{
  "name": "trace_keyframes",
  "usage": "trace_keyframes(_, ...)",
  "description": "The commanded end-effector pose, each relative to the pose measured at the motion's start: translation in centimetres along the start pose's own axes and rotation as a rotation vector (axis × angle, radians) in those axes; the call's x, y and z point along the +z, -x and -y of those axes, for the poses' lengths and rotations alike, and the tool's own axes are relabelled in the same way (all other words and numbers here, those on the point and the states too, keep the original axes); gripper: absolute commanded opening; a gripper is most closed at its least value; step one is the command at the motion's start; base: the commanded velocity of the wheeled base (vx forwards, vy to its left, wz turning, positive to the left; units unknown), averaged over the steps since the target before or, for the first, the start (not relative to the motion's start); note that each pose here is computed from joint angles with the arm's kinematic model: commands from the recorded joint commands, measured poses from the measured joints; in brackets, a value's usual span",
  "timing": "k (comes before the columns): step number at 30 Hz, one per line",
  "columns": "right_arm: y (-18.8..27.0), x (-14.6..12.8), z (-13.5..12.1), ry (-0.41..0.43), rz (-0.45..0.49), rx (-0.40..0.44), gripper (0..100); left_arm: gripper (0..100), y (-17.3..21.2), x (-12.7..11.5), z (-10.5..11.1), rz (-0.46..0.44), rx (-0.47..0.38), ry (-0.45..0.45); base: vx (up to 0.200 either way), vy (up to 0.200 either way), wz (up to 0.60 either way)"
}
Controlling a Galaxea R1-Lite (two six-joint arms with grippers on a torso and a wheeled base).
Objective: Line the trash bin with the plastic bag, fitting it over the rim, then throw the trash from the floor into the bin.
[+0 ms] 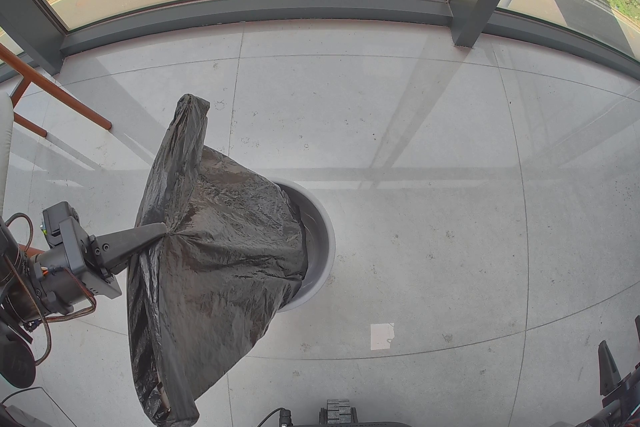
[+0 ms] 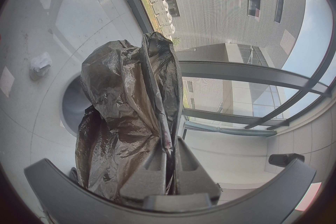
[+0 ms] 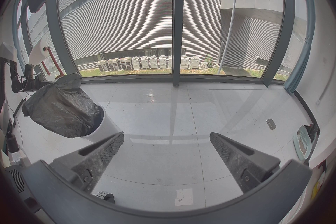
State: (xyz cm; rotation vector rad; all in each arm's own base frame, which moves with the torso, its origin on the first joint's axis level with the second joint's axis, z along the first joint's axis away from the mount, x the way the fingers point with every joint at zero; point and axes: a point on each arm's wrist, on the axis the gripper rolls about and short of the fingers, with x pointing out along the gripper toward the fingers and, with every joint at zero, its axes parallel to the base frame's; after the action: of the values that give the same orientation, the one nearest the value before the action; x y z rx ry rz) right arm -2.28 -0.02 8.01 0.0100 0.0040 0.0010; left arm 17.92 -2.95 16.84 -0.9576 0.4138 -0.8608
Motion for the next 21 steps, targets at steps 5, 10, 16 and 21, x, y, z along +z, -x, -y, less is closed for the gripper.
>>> trace_keyframes(5,-0.1,-0.5,0.0,-0.001,-0.007,0.000,100,0,-1.0,0.9,-0.8,0.084,0.063,-0.029,0.000,0.000,0.00)
trace_keyframes(10,-0.1,-0.5,0.0,-0.002,-0.008,-0.001,100,0,-1.6,0.4,-0.6,0.086,0.069,-0.048,0.000,0.000,0.00)
trace_keyframes(16,-0.1,-0.5,0.0,-0.002,-0.007,-0.003,100,0,-3.6,-0.6,-2.7,0.056,0.160,-0.165,0.000,0.000,0.00)
trace_keyframes(21,-0.1,-0.5,0.0,-0.002,-0.007,-0.003,100,0,-6.4,-0.2,-2.6,0.134,0.216,-0.302,0.000,0.000,0.00)
